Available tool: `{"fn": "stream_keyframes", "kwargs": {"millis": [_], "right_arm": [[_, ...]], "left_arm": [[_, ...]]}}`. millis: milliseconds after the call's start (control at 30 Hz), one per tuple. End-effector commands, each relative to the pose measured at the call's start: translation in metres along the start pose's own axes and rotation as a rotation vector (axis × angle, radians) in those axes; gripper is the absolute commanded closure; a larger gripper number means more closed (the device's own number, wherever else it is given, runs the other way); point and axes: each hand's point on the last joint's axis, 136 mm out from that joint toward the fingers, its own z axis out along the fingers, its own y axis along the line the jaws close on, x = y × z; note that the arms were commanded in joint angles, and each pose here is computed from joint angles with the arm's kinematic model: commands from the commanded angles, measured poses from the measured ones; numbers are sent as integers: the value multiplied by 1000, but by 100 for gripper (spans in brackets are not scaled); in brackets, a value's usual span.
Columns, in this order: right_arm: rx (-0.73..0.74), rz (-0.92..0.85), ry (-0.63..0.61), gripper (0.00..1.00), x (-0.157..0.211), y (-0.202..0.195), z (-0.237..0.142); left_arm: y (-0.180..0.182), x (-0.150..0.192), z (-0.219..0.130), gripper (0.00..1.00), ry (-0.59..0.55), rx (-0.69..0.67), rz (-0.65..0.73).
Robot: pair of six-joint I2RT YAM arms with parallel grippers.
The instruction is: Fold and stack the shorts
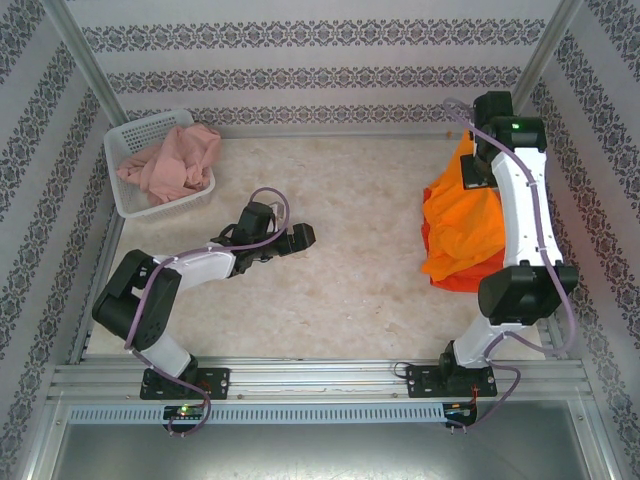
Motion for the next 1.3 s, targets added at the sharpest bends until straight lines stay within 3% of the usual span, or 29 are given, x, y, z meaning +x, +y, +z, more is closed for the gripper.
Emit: {"fn": "stream_keyframes", "kwargs": {"millis": [0, 400, 500, 600, 733, 800, 967, 1133, 1267], "right_arm": [[6, -16, -25, 100, -11, -5, 15], [65, -27, 27, 99, -14, -34, 58], [114, -33, 35, 77, -14, -44, 68], [181, -14, 47, 71, -15, -61, 72], [211, 88, -9, 36, -23, -76, 56], [96, 159, -73, 22, -29, -60, 45], [-466, 325, -236, 4, -43, 29, 13], [-823, 476, -197, 2, -28, 89, 19], [-880, 546, -71, 2, 2, 112, 48]], "left_arm": [[-5, -16, 0, 0, -37, 15, 16], [-3, -21, -3, 0, -42, 4, 20], [-1, -22, -5, 0, -44, -1, 18], [0, -23, -7, 0, -50, -5, 21], [1, -31, -18, 0, -80, -15, 26], [2, -36, -24, 0, -100, -16, 28], [5, -48, -39, 0, -139, -21, 26], [9, -63, -59, 0, -186, -28, 26], [12, -71, -71, 0, -212, -39, 27]]}}
